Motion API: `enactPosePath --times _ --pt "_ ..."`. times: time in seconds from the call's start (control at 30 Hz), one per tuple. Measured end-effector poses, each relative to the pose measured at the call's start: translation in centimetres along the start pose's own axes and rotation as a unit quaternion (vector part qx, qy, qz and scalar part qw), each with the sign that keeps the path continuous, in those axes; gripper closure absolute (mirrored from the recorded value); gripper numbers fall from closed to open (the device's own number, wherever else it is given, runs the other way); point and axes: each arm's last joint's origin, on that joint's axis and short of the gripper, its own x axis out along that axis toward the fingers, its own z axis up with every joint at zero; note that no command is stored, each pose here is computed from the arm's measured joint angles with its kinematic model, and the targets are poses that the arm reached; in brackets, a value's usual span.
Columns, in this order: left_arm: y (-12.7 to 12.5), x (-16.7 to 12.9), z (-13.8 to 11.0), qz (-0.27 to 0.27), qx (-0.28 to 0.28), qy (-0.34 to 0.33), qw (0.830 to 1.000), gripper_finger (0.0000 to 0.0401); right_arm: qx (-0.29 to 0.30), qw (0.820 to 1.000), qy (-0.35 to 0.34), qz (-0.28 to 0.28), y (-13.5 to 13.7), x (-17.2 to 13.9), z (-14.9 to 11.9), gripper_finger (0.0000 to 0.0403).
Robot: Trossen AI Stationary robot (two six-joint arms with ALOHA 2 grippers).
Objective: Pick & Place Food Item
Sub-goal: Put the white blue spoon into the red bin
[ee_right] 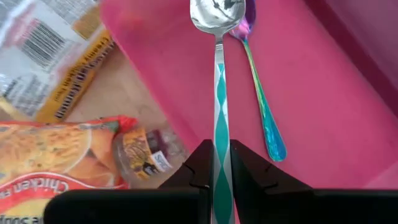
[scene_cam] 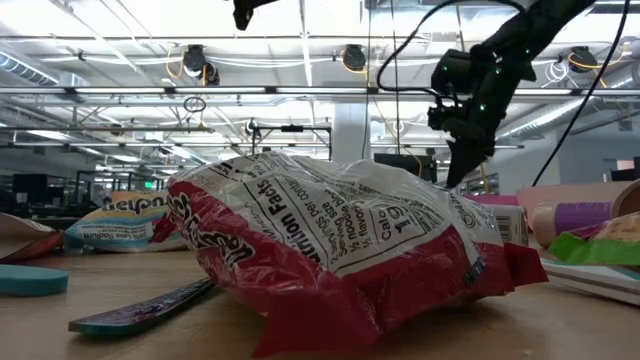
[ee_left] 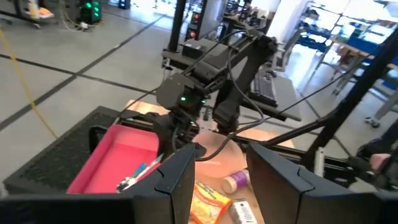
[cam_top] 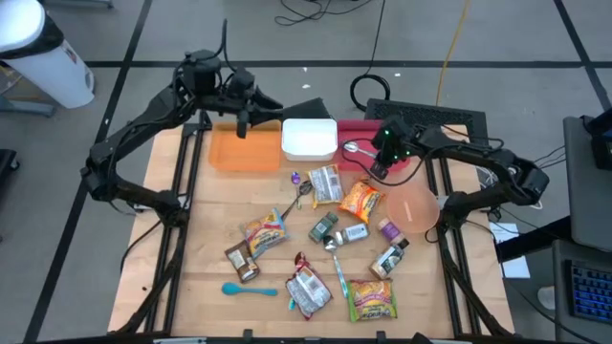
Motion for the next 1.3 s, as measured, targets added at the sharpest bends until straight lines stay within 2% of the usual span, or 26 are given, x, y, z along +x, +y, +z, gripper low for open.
enactPosePath --times 0.23,0.4,0.8,1.3 --pt "-0.2 0.5 0.0 0.021 0.01 0.0 1.0 0.0247 0.018 0.999 -0.031 0.03 -0.6 0.4 0.4 0.0382" --pt "-0.2 0.9 -0.2 0.018 0.009 0.003 1.0 0.0247 0.029 0.998 -0.003 0.051 -1.1 1.9 0.8 0.0382" --pt "-0.3 1.3 -0.4 0.013 0.0 0.011 1.0 0.0247 0.029 0.999 0.026 0.037 -2.0 4.2 2.6 0.0382" --pt "-0.3 1.3 -0.4 0.017 0.004 0.011 1.0 0.0247 0.001 0.998 0.061 0.01 -2.9 4.3 1.9 0.0382"
